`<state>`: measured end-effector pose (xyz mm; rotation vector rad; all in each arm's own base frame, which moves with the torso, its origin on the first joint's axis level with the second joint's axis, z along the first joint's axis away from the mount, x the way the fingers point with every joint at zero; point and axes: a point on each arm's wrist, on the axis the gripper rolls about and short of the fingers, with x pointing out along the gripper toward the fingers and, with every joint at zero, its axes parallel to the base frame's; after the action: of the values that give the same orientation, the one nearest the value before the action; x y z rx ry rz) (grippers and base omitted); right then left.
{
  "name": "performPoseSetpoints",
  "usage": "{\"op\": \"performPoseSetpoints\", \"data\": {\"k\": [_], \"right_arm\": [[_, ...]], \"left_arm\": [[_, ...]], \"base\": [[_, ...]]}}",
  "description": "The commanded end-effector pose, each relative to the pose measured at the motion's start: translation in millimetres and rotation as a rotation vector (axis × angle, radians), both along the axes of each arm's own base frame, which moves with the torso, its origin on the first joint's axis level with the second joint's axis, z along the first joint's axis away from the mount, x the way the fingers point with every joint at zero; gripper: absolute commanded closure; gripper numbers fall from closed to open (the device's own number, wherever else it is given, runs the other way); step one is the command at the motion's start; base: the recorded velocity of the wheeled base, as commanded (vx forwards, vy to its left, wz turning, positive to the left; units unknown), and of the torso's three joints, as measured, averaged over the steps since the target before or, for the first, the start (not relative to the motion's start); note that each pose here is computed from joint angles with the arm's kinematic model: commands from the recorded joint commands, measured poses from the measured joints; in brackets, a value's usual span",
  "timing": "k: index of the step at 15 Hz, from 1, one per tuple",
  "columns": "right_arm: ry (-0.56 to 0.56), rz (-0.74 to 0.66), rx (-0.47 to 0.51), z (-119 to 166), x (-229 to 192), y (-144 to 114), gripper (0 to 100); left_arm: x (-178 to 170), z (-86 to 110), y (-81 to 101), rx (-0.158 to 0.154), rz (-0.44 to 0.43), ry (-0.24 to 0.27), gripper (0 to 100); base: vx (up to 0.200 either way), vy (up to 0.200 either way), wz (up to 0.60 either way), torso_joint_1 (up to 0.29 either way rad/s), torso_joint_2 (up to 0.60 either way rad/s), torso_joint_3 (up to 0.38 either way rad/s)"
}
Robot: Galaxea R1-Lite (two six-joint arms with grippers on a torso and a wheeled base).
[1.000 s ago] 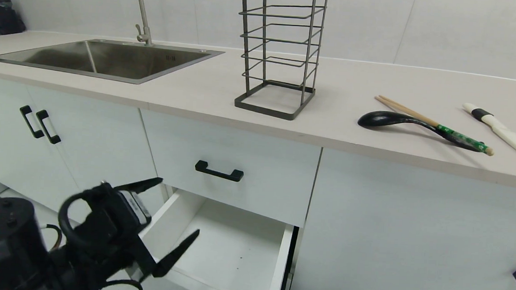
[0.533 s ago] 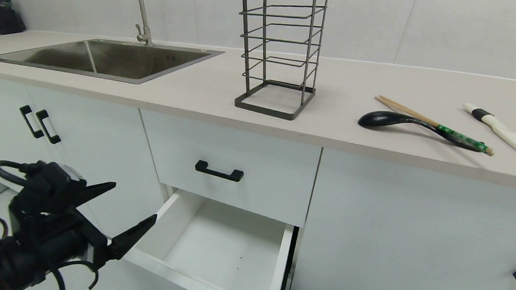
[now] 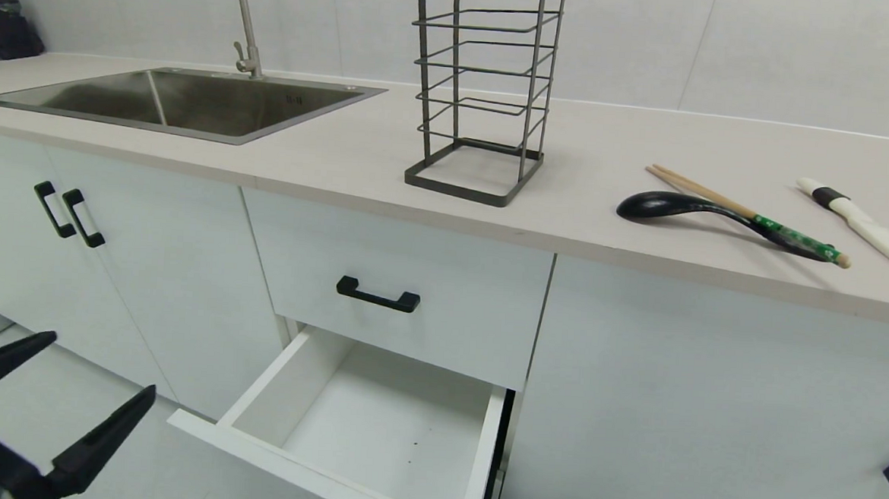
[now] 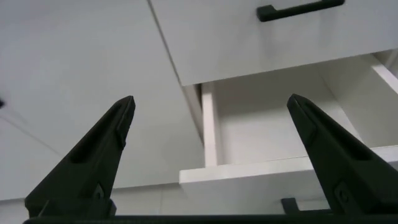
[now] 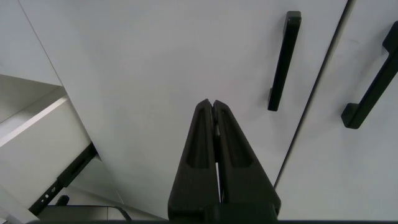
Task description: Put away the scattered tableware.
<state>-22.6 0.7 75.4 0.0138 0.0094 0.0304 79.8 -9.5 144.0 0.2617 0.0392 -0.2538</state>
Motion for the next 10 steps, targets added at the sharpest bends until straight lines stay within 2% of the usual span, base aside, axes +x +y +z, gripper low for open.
{"op": "performPoseSetpoints", "data": {"k": [1,2,4,7,10], "right_arm": [[0.002,0.000,0.000,0,0,0,100],[0.002,0.000,0.000,0,0,0,100],[0.002,0.000,0.000,0,0,0,100],[0.002,0.000,0.000,0,0,0,100],[0.002,0.000,0.000,0,0,0,100]], "left_arm": [[-50,0.2,7.4,0.099,0.135,-0.204,0],[-62,-4.9,6.8,0.119,0.139,-0.237,0],[-79,-17.9,5.8,0.123,0.128,-0.235,0],[-100,-42.2,5.1,0.111,0.103,-0.253,0],[-104,-52.6,5.7,0.103,0.078,-0.252,0]], "base": [[0.000,0.000,0.00,0.000,0.00,0.000],[0.000,0.000,0.00,0.000,0.00,0.000],[0.000,0.000,0.00,0.000,0.00,0.000],[0.000,0.000,0.00,0.000,0.00,0.000],[0.000,0.000,0.00,0.000,0.00,0.000]]}}
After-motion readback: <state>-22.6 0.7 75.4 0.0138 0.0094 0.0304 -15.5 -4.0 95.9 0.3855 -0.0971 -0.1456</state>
